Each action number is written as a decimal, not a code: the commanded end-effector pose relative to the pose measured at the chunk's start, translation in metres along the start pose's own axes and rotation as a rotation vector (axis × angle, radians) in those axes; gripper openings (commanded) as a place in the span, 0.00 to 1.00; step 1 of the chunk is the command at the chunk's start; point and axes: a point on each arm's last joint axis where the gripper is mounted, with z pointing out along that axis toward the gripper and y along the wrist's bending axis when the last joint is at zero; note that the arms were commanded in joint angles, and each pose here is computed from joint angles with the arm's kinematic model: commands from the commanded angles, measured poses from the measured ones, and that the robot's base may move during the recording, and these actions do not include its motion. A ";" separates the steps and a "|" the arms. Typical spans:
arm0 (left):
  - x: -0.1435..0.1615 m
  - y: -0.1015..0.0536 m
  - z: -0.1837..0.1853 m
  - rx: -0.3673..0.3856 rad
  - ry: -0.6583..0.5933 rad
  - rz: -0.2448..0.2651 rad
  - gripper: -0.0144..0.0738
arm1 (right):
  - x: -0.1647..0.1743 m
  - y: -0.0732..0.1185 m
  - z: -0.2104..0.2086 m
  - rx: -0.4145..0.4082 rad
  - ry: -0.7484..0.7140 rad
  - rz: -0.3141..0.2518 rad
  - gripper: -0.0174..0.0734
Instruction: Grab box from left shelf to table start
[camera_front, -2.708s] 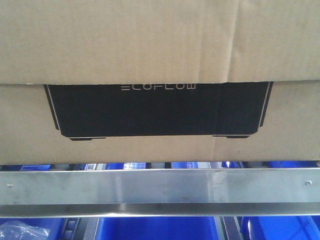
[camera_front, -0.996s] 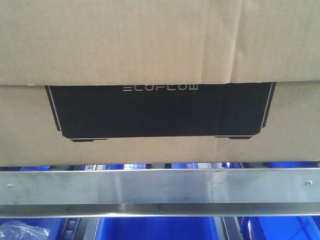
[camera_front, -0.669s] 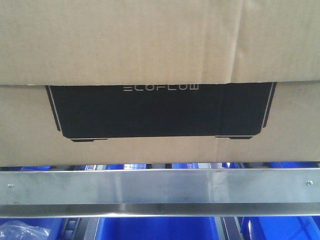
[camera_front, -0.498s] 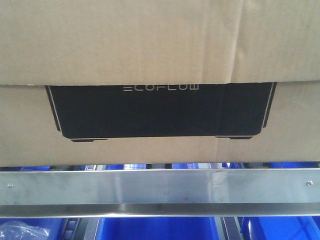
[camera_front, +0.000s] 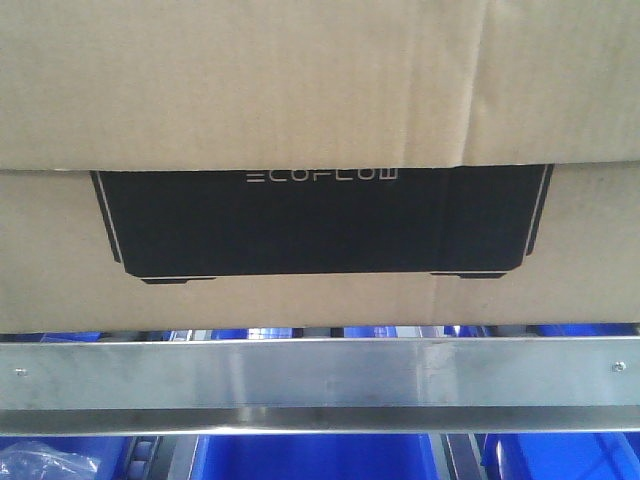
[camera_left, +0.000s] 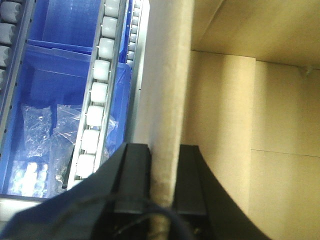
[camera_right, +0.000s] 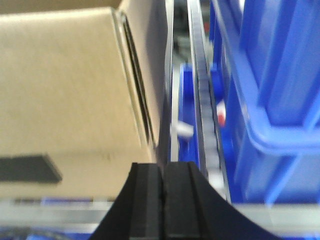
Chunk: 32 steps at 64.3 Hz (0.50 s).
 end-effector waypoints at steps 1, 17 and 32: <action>-0.010 -0.002 -0.017 0.036 -0.086 -0.038 0.05 | -0.030 0.004 -0.004 0.003 -0.004 -0.004 0.25; -0.010 -0.002 -0.017 0.036 -0.086 -0.038 0.05 | -0.078 0.012 0.009 0.007 0.117 -0.079 0.47; -0.010 -0.002 -0.017 0.036 -0.086 -0.038 0.05 | -0.120 0.020 0.023 -0.014 0.105 -0.065 0.67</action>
